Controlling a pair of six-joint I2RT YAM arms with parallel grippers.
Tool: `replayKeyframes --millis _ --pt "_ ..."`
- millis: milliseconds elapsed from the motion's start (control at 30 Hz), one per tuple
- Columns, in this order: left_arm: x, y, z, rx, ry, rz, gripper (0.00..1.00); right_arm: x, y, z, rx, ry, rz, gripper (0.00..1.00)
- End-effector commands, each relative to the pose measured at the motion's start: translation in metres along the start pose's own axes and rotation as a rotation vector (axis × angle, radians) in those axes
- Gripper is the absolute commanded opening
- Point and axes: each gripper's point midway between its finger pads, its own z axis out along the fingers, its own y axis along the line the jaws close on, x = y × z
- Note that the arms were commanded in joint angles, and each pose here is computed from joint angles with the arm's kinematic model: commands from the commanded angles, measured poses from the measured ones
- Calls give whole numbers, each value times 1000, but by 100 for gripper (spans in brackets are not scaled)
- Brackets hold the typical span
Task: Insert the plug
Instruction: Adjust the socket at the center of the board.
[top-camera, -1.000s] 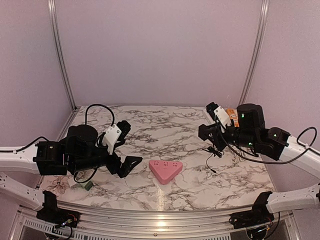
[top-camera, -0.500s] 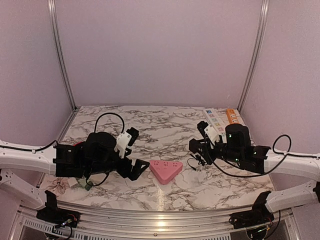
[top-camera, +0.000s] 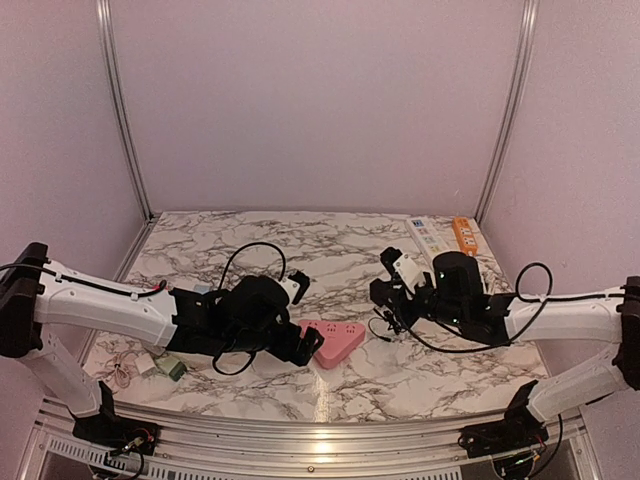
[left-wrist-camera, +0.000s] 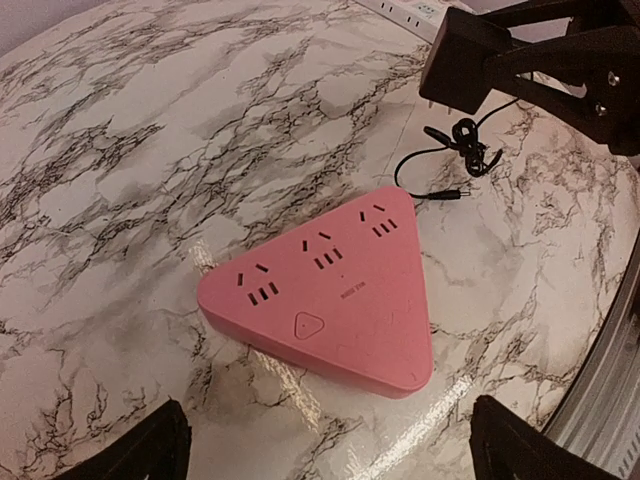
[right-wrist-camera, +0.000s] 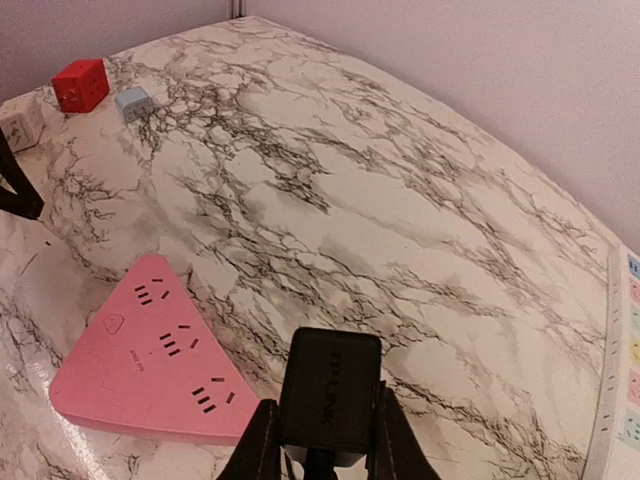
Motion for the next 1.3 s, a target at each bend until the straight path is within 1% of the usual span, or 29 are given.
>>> replayKeyframes --millis 0,133,200,300,467,600,733,867,933,1133,1267 --pt "-11 -9 5 21 -10 -25 99 -25 -66 -22 381 -6 58 0" --pt "-9 -11 11 16 -1 -13 99 -37 -112 -65 681 18 87 0" --pt "-8 -8 15 -6 7 -7 99 -44 -123 -82 765 9 81 0" --pt "-6 -3 22 -61 29 1 99 -45 -126 -87 790 -3 61 0" --pt "4 -2 36 -139 82 42 99 -9 -119 -55 746 93 56 0" --pt "12 -6 45 -161 114 64 99 16 -103 -19 634 147 54 0" --pt "18 -9 49 -167 133 76 99 19 -76 8 460 116 69 0" --pt "23 -13 47 -145 146 88 99 11 -47 18 280 35 55 0" --pt "24 -17 45 -135 149 106 99 7 -35 21 207 18 42 0" --pt "30 -22 47 -133 158 132 99 4 -3 27 18 -22 9 0" --pt "33 -23 50 -129 167 129 99 6 9 28 -52 -35 10 0"
